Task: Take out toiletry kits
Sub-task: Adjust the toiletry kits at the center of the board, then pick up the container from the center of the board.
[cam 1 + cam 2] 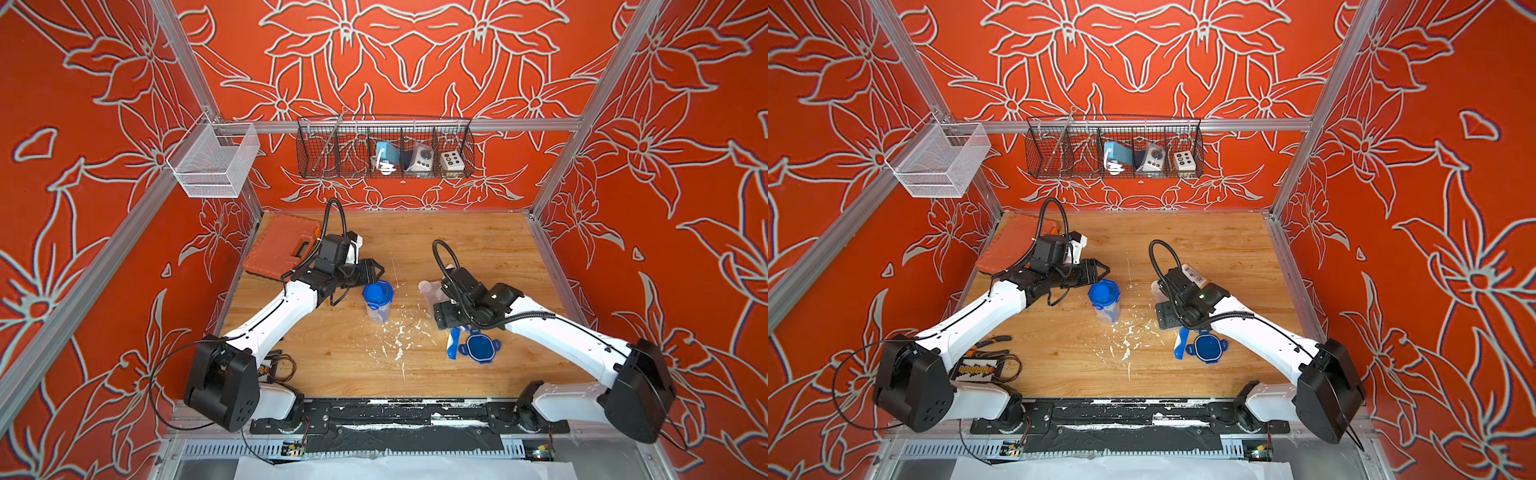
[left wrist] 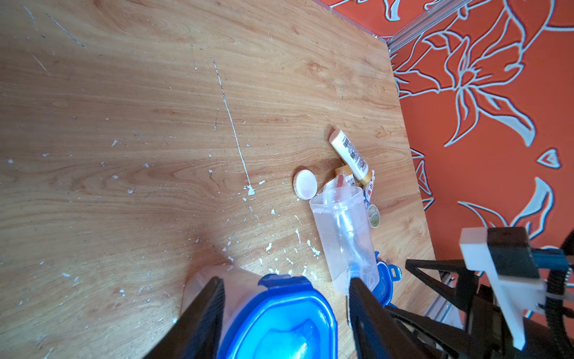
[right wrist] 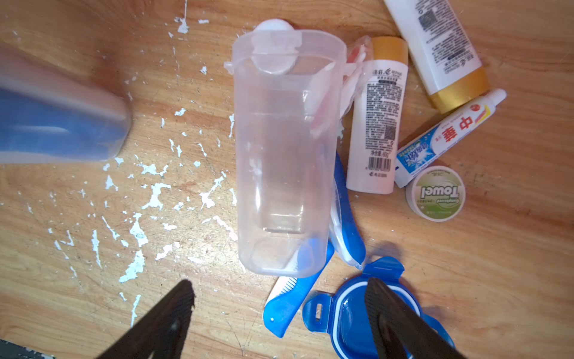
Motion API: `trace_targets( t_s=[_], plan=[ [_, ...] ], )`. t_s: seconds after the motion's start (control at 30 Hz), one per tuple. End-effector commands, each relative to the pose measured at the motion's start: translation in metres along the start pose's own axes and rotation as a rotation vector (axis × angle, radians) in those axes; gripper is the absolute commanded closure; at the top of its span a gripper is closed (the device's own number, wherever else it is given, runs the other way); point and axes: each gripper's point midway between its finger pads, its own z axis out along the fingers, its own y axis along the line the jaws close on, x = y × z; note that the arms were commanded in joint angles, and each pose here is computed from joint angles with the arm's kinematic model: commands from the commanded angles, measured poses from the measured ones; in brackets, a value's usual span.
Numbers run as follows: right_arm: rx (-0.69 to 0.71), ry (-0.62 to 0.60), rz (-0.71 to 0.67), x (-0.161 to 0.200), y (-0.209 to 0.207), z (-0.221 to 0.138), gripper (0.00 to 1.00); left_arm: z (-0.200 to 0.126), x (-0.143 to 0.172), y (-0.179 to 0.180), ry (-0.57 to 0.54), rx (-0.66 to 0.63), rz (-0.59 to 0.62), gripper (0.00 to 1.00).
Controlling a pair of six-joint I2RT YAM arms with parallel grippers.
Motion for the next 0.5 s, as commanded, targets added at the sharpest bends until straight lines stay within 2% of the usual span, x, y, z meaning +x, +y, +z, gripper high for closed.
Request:
trace_targets(
  t_s=[0.0,0.2,0.37,0.47],
  plan=[
    [0.040,0.048,-0.026,0.003,-0.004,0.006,0.11,-0.003,-0.002,-0.002,0.006,0.006,0.011,0.40],
    [0.073,0.106,-0.055,-0.002,0.001,0.036,0.10,-0.002,0.004,0.004,0.022,-0.006,0.017,0.40],
    [0.100,0.123,-0.074,-0.003,0.001,0.054,0.19,-0.001,0.004,0.006,0.024,-0.009,0.020,0.40],
    [0.101,0.126,-0.083,-0.005,0.002,0.055,0.28,-0.001,0.005,0.009,0.027,-0.015,0.020,0.40]
  ],
)
